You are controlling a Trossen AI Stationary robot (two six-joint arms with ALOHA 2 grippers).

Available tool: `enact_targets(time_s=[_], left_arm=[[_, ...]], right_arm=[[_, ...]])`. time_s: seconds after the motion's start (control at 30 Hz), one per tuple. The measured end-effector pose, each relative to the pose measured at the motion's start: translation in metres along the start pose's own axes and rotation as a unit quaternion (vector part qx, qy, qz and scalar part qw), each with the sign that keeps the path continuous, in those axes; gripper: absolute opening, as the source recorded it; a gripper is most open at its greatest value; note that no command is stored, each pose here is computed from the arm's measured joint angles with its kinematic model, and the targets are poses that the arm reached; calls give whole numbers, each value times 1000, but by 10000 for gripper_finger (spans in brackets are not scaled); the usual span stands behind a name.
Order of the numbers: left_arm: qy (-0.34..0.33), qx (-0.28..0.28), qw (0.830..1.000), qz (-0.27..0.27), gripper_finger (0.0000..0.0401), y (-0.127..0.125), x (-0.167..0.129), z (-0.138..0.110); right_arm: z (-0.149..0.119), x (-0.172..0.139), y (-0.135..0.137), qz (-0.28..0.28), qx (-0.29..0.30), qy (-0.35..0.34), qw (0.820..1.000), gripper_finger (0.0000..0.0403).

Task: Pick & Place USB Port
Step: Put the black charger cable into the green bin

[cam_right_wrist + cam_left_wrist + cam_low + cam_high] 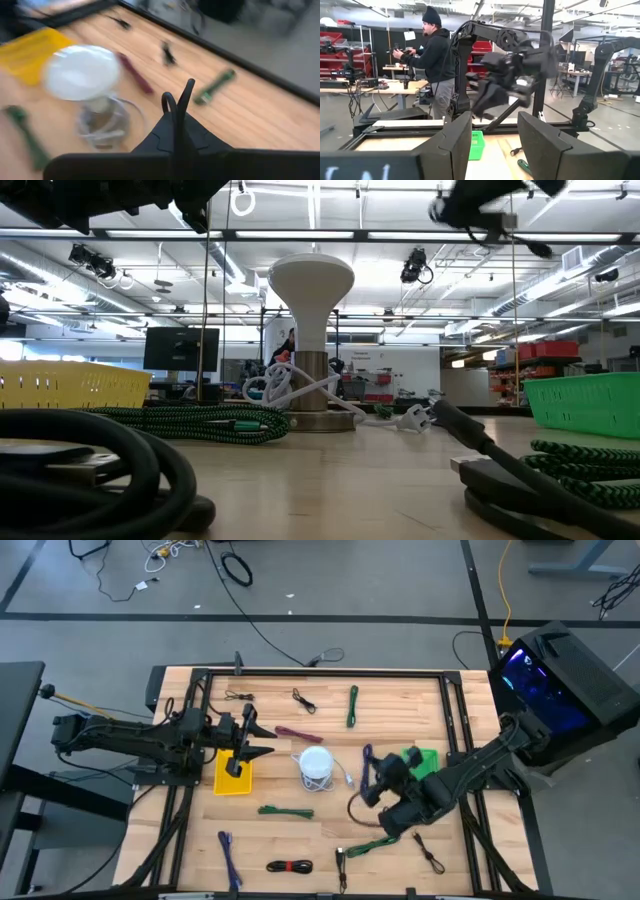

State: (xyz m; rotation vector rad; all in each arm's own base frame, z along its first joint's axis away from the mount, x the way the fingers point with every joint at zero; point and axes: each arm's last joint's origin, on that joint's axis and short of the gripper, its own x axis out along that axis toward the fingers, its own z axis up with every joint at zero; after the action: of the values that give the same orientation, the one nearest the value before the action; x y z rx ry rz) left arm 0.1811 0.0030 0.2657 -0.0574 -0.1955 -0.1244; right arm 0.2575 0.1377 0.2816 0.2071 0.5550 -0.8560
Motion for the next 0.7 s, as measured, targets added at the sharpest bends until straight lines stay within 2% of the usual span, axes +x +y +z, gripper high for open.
enact_targets(time_s=[0.23,0.3,0.43,0.7], left_arm=[[2,-10,1000,0,165,0,0,0],[2,-10,1000,0,165,0,0,0],[2,-10,1000,0,165,0,0,0],[4,-9,1000,0,165,0,0,-1]], right_arm=[[-45,17,-24,-86,85,114,986,4],[-56,20,-33,-124,104,133,978,4],[-69,21,-52,-214,129,188,950,4],[-80,27,-59,-241,142,205,938,6]])
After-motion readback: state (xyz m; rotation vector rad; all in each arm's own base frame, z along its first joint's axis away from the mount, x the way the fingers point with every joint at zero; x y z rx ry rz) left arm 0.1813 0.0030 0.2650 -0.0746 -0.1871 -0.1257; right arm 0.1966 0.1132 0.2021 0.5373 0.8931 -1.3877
